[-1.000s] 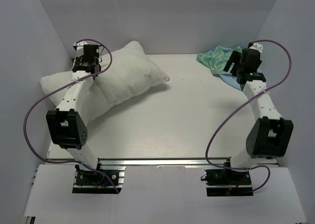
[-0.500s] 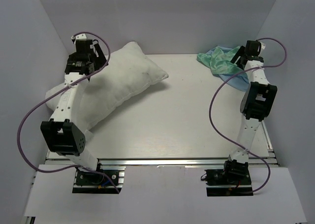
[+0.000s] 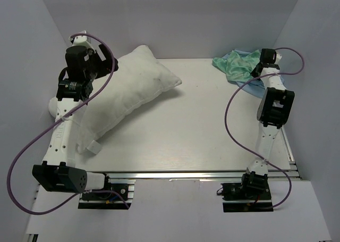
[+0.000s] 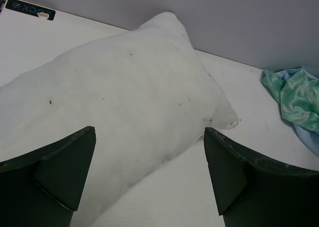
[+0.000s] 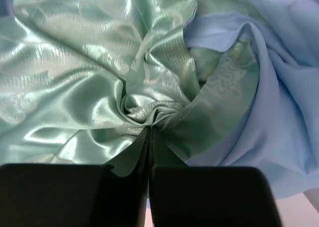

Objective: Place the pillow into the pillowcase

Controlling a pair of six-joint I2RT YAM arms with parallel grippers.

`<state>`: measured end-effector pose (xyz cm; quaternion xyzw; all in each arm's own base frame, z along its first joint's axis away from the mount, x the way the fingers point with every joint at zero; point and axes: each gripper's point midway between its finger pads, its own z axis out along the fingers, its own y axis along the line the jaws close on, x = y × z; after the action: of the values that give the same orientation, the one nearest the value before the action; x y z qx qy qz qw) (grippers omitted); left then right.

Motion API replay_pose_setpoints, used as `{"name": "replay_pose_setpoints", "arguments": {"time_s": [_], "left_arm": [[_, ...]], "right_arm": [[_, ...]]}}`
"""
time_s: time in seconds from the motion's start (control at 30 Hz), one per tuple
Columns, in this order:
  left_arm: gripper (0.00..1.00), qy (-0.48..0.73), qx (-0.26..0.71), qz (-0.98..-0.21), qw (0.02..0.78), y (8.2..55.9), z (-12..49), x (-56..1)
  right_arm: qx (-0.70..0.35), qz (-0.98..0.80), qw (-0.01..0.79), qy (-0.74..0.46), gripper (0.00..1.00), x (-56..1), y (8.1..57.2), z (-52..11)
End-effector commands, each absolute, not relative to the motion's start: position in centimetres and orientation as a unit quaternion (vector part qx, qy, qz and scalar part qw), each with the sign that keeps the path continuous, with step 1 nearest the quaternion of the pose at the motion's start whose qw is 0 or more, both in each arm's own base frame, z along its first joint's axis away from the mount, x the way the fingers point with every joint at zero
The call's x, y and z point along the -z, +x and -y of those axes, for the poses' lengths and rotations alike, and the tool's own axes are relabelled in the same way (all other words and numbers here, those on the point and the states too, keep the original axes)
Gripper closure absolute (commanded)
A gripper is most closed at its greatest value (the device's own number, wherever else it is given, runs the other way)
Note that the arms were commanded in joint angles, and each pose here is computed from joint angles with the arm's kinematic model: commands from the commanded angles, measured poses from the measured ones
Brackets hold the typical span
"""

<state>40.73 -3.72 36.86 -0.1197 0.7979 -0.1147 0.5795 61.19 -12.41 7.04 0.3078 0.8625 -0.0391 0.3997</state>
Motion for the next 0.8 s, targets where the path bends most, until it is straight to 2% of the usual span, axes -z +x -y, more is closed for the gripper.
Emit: {"name": "replay_pose_setpoints", "arguments": {"time_s": [0.0, 0.13, 0.17, 0.23, 0.27, 0.3, 0.33, 0.37, 0.4, 0.5, 0.57, 0.63, 0.77], "left_arm": [[0.02, -0.12, 0.12, -0.795, 0.583, 39.8, 3.8, -37.5], [0.02, -0.096, 0.164, -0.801, 0.568, 39.2, 5.6, -37.1], [0.02, -0.094, 0.176, -0.8, 0.566, 39.2, 6.0, -37.0], [0.02, -0.089, 0.192, -0.807, 0.551, 38.8, 6.7, -35.8], [0.02, -0.079, 0.215, -0.81, 0.54, 38.5, 7.6, -35.4], [0.02, -0.074, 0.227, -0.811, 0.534, 38.4, 8.1, -34.9], [0.02, -0.073, 0.238, -0.818, 0.518, 38.1, 8.5, -33.5], [0.02, -0.067, 0.262, -0.815, 0.512, 37.9, 9.4, -33.3], [0.02, -0.063, 0.274, -0.816, 0.504, 37.7, 9.8, -32.7], [0.02, -0.051, 0.317, -0.825, 0.466, 37.2, 11.6, -30.1], [0.02, -0.038, 0.326, -0.839, 0.435, 36.9, 12.8, -28.2], [0.02, -0.023, 0.317, -0.851, 0.417, 36.4, 14.4, -27.1], [0.02, 0.011, 0.274, -0.883, 0.38, 34.7, 17.8, -23.9]], "right_arm": [[0.016, -0.851, 0.451, 0.266, 1.0, -13.8, 61.3, 9.9], [-0.041, -0.85, 0.488, 0.195, 1.0, -20.2, 59.8, 5.4], [-0.053, -0.842, 0.509, 0.173, 1.0, -23.7, 58.7, 4.2], [-0.098, -0.851, 0.498, 0.132, 1.0, -24.9, 56.4, 0.3], [-0.122, -0.844, 0.509, 0.118, 1.0, -28.0, 54.1, -1.3], [-0.16, -0.865, 0.462, 0.114, 1.0, -25.0, 51.4, -3.6], [-0.188, -0.869, 0.449, 0.088, 1.0, -24.8, 49.3, -6.9], [-0.206, -0.858, 0.466, 0.072, 1.0, -27.0, 46.4, -8.6], [-0.216, -0.875, 0.429, 0.056, 1.0, -22.9, 43.3, -11.9], [-0.237, -0.878, 0.416, 0.002, 1.0, -22.9, 36.7, -17.1], [-0.251, -0.895, 0.369, -0.024, 0.9, -21.8, 32.6, -18.5], [-0.247, -0.909, 0.329, -0.067, 0.71, -20.7, 28.9, -19.6], [-0.228, -0.912, 0.336, -0.063, 0.42, -20.2, 25.8, -17.6]]}}
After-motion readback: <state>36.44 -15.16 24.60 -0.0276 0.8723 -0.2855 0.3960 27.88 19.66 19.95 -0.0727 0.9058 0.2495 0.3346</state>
